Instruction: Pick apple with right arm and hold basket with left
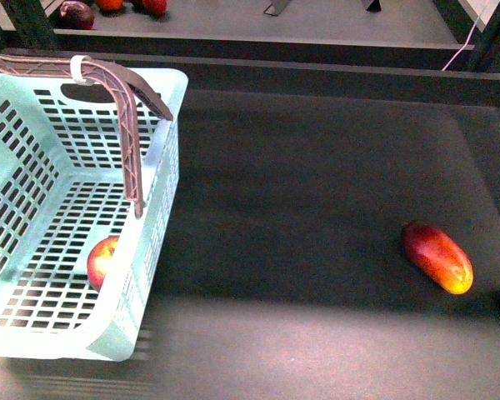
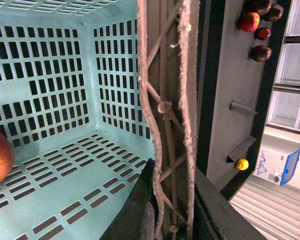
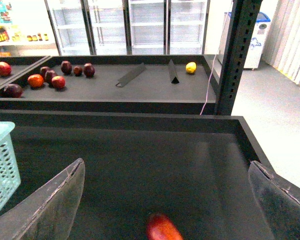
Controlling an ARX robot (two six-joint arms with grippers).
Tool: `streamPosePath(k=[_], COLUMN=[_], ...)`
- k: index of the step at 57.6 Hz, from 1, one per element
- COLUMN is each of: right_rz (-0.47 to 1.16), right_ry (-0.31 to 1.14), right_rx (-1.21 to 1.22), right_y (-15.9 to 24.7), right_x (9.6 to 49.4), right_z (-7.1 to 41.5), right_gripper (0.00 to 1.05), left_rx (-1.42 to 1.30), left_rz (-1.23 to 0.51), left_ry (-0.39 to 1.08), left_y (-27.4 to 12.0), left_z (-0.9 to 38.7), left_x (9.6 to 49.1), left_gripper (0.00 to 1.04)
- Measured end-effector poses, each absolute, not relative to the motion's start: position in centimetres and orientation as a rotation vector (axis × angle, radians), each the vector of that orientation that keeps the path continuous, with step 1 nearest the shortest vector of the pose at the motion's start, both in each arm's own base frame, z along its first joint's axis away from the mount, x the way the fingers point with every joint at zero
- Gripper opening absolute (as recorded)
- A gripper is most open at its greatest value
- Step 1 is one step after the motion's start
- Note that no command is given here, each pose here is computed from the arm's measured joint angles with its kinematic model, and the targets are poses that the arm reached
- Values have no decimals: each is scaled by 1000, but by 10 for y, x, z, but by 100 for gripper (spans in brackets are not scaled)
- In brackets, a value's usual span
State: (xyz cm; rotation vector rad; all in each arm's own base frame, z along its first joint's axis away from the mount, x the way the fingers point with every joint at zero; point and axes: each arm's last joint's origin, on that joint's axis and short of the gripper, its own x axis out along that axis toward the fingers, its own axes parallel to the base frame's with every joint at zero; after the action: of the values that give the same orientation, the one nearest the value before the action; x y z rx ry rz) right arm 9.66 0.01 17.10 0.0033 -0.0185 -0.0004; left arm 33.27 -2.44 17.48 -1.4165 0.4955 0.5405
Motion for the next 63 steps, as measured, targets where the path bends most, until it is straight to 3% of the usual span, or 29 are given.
streamPosePath(k=[21,32,51,63], right_rz=[0,0,0,0], right_ry=[-19,-19,-19,-19], right_rx=[3,3,3,3], right_y=[0,0,0,0], right_x=[97,97,97,97], right_z=[171,171,171,171], right_gripper=[96,96,96,96], left_rx=[-1410,-1409,-1386,-1339], left_rz=[547,547,523,506], left_ry=[513,542,496,445], left_y=[-20,-21,-22,-24], left_z=[155,155,211,257], left_x=[335,330,296,250], left_gripper=[11,42,98,97])
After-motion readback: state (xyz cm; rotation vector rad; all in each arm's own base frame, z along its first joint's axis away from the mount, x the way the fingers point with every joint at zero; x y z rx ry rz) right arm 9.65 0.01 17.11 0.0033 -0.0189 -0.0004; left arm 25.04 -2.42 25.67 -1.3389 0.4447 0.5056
